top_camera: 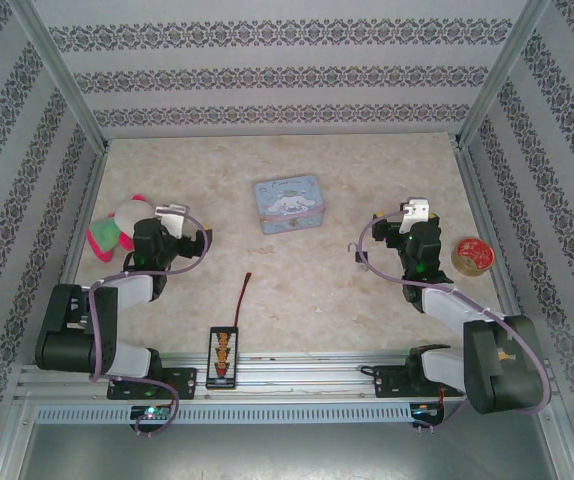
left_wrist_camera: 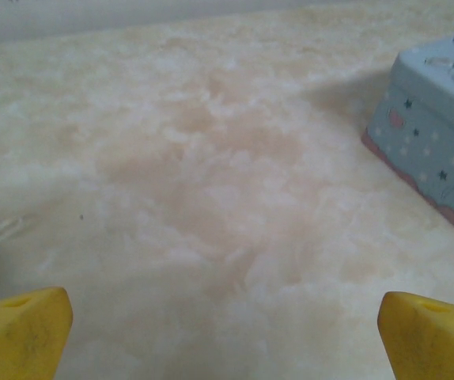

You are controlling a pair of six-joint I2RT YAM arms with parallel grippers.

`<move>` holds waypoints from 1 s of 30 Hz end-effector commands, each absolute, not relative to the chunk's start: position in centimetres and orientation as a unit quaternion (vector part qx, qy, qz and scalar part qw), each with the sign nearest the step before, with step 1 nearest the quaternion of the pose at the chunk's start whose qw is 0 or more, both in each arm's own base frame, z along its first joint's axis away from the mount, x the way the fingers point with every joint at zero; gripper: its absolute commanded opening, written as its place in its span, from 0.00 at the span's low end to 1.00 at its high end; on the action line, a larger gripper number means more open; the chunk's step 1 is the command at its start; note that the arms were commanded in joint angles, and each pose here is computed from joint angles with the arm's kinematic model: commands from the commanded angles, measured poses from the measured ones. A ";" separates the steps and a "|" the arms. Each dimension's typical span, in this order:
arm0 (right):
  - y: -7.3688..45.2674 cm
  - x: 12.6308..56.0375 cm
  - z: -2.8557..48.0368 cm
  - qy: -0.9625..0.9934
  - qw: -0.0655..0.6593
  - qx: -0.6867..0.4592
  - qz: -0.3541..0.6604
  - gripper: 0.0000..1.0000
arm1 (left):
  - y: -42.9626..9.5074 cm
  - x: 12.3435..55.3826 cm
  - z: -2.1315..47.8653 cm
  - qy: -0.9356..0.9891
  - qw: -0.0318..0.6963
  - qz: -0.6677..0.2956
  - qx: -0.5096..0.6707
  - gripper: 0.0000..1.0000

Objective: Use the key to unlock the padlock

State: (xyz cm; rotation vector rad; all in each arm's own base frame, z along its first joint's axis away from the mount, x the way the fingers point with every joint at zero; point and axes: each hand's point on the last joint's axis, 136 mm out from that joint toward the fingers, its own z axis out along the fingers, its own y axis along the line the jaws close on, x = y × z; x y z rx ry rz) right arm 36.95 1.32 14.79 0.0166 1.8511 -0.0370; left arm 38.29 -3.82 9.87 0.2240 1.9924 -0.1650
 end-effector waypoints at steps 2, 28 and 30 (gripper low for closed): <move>1.4 36.7 14.3 0.789 0.614 -0.007 -0.008 0.98 | -3.6 39.3 10.4 0.813 0.570 -0.067 0.100 0.99; 1.0 39.0 10.2 0.800 0.596 -0.013 0.073 0.98 | -0.3 40.0 8.9 0.815 0.579 -0.028 0.019 0.99; 1.2 39.0 10.2 0.800 0.595 -0.016 0.075 0.98 | -0.3 40.0 8.9 0.815 0.579 -0.027 0.018 0.99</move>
